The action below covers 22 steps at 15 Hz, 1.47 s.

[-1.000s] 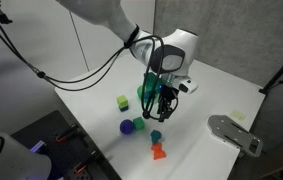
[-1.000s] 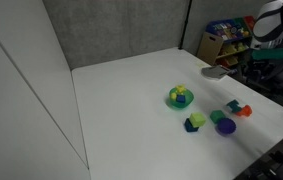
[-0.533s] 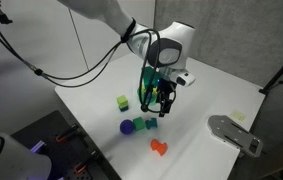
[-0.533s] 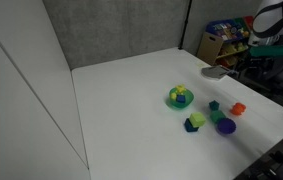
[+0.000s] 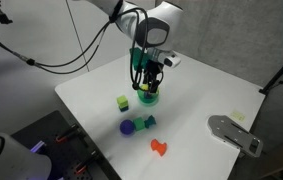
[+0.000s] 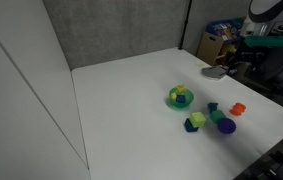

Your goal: Take the blue animal toy out of the bowl and put it on the table

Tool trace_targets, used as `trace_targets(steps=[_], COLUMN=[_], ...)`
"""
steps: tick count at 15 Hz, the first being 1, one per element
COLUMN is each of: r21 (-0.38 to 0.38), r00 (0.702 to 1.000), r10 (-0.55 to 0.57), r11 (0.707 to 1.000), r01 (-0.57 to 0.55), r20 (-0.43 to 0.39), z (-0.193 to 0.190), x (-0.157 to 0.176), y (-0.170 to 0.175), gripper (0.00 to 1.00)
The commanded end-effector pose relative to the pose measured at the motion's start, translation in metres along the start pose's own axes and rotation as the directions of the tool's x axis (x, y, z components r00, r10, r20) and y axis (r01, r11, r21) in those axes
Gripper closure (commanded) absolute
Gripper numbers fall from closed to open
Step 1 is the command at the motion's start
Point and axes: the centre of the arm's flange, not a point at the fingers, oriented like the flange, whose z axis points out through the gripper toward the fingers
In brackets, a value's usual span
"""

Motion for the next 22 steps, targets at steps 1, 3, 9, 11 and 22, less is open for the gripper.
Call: trace_targets(steps=[1, 3, 9, 11, 22], r21=[0.030, 0.018, -0.047, -0.081, -0.019], r00=[0.992, 0.975, 0.899, 0.877, 0.856], r10=[-0.121, -0.219, -0.434, -0.469, -0.437], r11=[0.992, 0.976, 0.901, 0.883, 0.893], r01=[0.119, 0.219, 0.432, 0.462, 0.449], r20=[0.038, 0.035, -0.059, -0.108, -0.276], z=[-0.020, -0.026, -0.044, -0.054, -0.073], x=[-0.032, -0.052, -0.104, -0.119, -0.159], y=[-0.015, -0.026, -0.054, -0.059, -0.054], gripper=[0.00, 0.00, 0.00, 0.00, 0.00])
